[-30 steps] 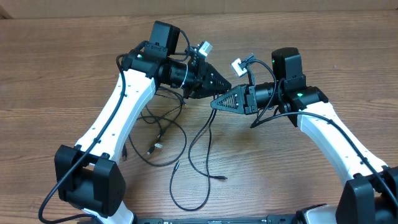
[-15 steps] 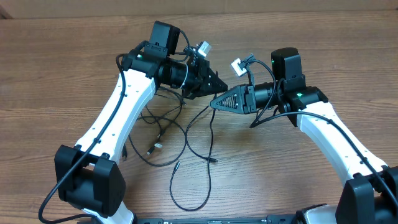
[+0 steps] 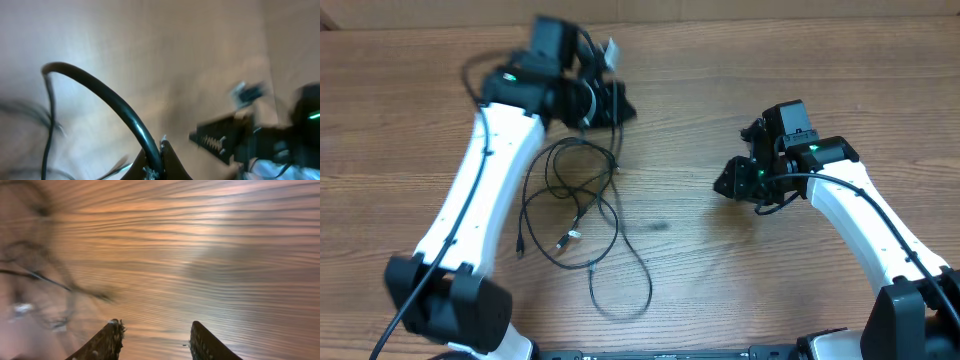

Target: Untangle cables

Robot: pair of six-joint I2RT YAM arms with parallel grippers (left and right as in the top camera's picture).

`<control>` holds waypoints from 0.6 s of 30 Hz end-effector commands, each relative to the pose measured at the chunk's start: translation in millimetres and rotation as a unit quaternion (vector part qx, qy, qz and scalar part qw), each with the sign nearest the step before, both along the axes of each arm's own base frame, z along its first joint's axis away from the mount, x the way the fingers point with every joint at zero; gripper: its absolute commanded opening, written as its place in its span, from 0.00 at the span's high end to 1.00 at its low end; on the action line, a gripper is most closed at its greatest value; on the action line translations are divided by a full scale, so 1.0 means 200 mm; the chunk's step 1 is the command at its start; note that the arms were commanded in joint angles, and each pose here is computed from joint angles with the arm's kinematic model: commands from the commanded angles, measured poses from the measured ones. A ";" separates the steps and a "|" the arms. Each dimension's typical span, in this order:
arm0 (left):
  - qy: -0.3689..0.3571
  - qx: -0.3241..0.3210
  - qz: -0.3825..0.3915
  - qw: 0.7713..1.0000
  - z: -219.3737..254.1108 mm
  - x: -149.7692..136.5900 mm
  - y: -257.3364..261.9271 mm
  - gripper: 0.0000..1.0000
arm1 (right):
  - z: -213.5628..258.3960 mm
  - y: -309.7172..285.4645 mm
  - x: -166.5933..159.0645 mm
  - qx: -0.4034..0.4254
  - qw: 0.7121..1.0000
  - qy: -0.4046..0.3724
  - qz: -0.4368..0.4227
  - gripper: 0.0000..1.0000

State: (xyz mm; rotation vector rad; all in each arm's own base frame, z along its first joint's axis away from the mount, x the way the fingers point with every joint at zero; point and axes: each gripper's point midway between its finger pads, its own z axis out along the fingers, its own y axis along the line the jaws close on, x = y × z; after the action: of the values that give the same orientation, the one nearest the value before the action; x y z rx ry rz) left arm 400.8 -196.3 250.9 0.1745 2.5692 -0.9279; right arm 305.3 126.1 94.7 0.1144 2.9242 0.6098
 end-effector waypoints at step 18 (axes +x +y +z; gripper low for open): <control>-0.359 0.021 0.310 0.880 1.50 -0.14 1.19 0.96 | -0.02 -0.17 0.07 -0.095 0.995 -0.030 -0.028 0.58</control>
State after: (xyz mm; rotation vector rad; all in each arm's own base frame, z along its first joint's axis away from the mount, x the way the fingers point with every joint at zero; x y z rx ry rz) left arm 363.9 -4.8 566.8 -0.0901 1.7313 -0.5216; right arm 313.2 96.0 86.5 0.1509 2.9156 0.3393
